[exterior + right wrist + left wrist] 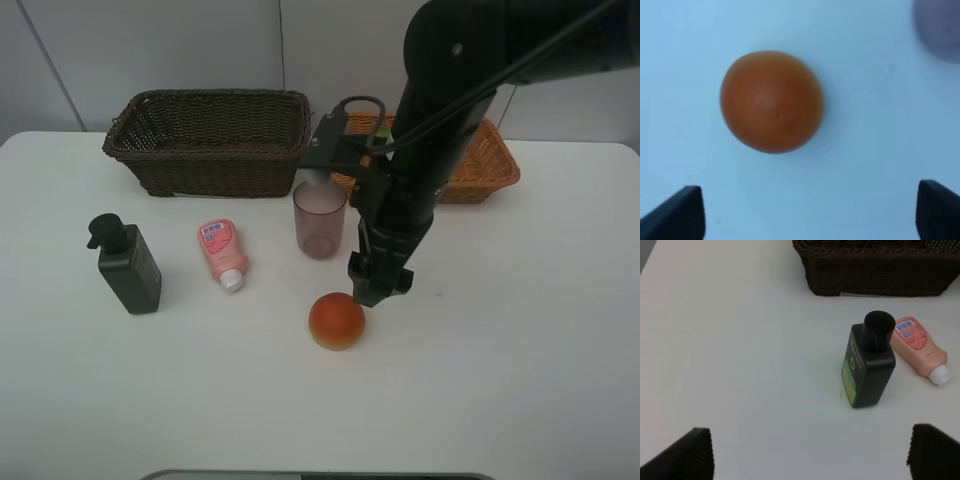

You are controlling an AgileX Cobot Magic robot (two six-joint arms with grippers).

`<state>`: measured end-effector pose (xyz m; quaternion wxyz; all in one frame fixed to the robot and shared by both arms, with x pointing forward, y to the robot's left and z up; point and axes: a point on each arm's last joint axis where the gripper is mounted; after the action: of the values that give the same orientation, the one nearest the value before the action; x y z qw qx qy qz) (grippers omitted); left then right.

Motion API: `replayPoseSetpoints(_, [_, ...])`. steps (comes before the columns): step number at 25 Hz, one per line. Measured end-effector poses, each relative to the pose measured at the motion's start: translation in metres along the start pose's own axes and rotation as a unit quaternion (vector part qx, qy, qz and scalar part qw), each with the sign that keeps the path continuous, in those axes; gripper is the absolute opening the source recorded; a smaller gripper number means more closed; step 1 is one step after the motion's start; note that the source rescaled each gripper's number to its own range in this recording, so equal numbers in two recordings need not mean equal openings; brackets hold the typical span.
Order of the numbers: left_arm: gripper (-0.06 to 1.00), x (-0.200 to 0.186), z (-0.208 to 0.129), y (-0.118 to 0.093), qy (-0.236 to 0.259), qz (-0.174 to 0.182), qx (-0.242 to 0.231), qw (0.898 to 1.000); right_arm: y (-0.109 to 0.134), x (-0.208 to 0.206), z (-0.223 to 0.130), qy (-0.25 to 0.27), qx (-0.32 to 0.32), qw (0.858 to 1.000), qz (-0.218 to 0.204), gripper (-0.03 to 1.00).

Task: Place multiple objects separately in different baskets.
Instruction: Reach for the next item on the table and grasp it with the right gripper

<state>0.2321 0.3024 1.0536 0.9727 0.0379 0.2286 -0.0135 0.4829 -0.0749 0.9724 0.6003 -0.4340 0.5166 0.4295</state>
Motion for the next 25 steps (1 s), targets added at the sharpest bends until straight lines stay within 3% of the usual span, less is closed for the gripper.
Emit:
replayPoseSetpoints(5, [1.00, 0.000, 0.000, 0.000, 0.000, 0.000, 0.000, 1.000, 0.021, 0.008, 0.007, 0.001, -0.132, 0.991, -0.008, 0.81])
replayPoseSetpoints(10, [1.00, 0.000, 0.000, 0.000, 0.000, 0.000, 0.000, 1.000, 0.026, 0.020, 0.016, -0.006, -0.197, 0.980, -0.013, 0.81])
replayPoseSetpoints(21, [1.00, 0.000, 0.000, 0.000, 0.000, 0.000, 0.000, 1.000, 0.024, 0.050, 0.026, -0.022, -0.209, 0.978, -0.016, 0.81])
replayPoseSetpoints(25, [1.00, 0.000, 0.000, 0.000, 0.000, 0.000, 0.000, 1.000, 0.024, 0.063, 0.027, -0.018, -0.207, 0.978, -0.010, 0.89])
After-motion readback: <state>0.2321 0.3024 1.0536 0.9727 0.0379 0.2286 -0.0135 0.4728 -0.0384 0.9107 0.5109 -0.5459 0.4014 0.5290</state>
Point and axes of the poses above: a point on each arm's last joint axis where the gripper is mounted, x pointing out along that axis toward the gripper, y along the wrist's bending axis when the last joint is at zero, z = x × y, and after that the axes turned 5 degrees about x, right-handed
